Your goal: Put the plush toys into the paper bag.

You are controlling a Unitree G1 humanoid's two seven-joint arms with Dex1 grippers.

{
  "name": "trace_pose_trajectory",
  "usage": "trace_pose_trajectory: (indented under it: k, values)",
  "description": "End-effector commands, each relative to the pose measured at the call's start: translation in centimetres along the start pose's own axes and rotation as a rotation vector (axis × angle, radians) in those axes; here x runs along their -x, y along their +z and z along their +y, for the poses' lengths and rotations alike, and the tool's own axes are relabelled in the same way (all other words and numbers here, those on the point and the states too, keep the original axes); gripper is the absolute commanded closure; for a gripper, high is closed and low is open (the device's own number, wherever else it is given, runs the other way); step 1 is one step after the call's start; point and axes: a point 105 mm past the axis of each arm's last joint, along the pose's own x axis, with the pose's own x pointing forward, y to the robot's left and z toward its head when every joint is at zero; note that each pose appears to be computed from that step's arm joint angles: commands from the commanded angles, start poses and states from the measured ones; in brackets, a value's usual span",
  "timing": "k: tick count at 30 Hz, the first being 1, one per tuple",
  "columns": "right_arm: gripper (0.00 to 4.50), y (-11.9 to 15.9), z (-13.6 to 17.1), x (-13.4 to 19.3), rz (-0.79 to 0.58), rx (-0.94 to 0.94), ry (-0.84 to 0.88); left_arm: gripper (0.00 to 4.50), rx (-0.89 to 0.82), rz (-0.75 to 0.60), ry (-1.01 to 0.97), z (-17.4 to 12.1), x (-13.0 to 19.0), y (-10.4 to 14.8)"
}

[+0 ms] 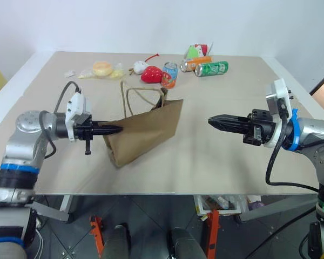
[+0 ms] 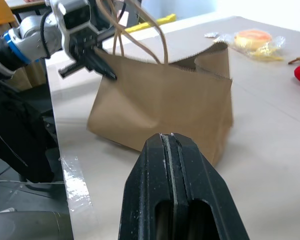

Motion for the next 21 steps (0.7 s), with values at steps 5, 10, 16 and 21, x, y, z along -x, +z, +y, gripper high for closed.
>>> trace_pose_trajectory:
  k: [5,10,16,21]
  values:
    - [4.50,0.8,0.7,0.5,-0.012,0.050,-0.036,4.46,-0.103,-0.019,-0.125,1.3,-1.1,2.3]
    - [4.50,0.7,0.8,0.8,-0.013,0.048,-0.055,4.46,-0.120,0.076,-0.166,1.1,-1.3,0.1]
    - [4.50,0.5,0.6,1.0,0.000,0.049,-0.082,3.56,-0.108,0.064,-0.155,1.1,-1.8,-1.4]
    - [4.50,0.6,0.6,1.2,0.009,0.051,-0.083,1.92,-0.100,0.016,-0.092,2.1,-1.2,-0.9]
